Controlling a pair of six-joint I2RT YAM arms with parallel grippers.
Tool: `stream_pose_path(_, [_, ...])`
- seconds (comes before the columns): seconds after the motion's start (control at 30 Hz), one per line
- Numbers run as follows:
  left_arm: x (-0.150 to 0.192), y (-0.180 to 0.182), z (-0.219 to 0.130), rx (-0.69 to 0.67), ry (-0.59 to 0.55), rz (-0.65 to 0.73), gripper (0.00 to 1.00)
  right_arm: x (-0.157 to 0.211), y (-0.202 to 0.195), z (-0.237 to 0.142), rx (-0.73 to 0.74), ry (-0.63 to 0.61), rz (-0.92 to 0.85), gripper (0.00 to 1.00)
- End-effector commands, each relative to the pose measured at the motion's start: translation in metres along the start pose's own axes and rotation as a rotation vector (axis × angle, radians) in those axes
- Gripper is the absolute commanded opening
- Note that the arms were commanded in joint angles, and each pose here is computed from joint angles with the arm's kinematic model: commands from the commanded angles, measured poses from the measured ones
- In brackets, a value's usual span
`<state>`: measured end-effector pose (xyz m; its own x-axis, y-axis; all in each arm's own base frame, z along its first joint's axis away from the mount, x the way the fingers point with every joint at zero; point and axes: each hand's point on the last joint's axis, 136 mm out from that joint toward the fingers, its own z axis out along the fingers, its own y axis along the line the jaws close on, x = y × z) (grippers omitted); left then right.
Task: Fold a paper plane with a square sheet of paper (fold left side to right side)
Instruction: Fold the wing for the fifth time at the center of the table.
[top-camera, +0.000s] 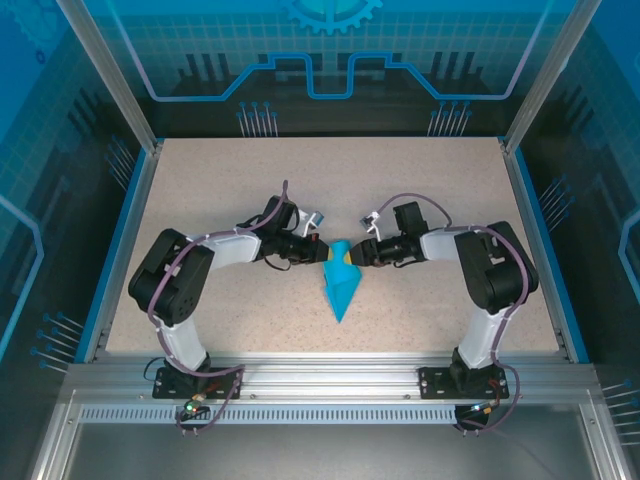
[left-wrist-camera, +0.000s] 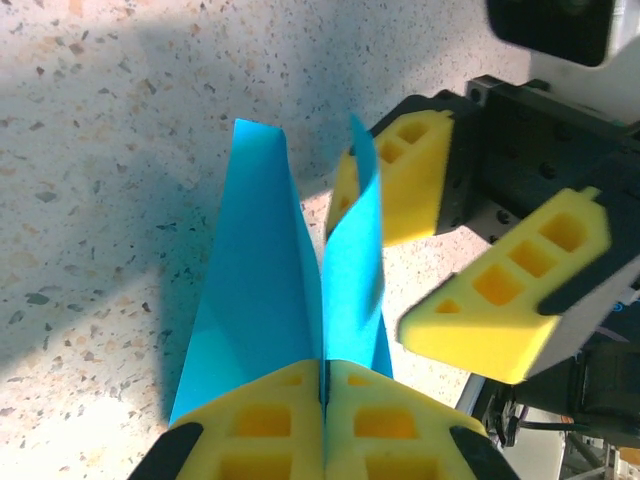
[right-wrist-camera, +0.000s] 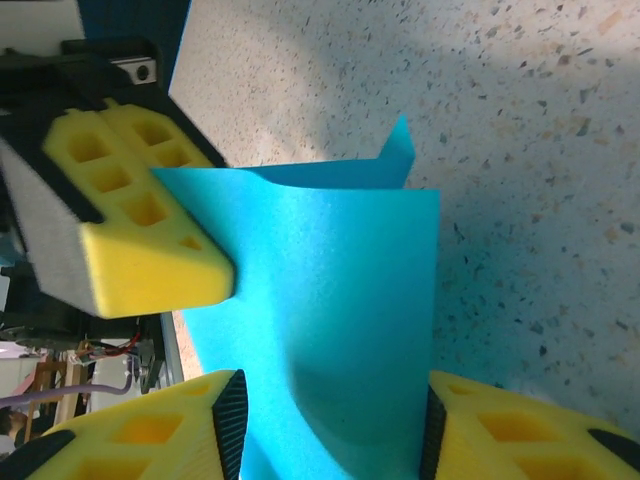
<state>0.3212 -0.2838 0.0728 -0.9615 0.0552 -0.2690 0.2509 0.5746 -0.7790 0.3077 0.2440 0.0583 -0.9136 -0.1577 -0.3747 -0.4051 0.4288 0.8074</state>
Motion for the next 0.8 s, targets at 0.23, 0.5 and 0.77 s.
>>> stream_pose_path(0.23, [0.007, 0.005, 0.005, -0.003, 0.036, 0.02, 0.04, -0.004, 0.011, -0.016, -0.011, -0.007, -0.027, 0.42])
stream_pose_path(0.5, [0.003, 0.001, 0.003, -0.006, 0.028, 0.038, 0.24, -0.008, 0.008, -0.02, 0.049, 0.015, 0.034, 0.08])
stream_pose_path(0.77, [-0.015, -0.004, -0.027, -0.159, -0.062, 0.116, 0.66, 0.004, 0.001, -0.022, 0.17, 0.032, 0.199, 0.0])
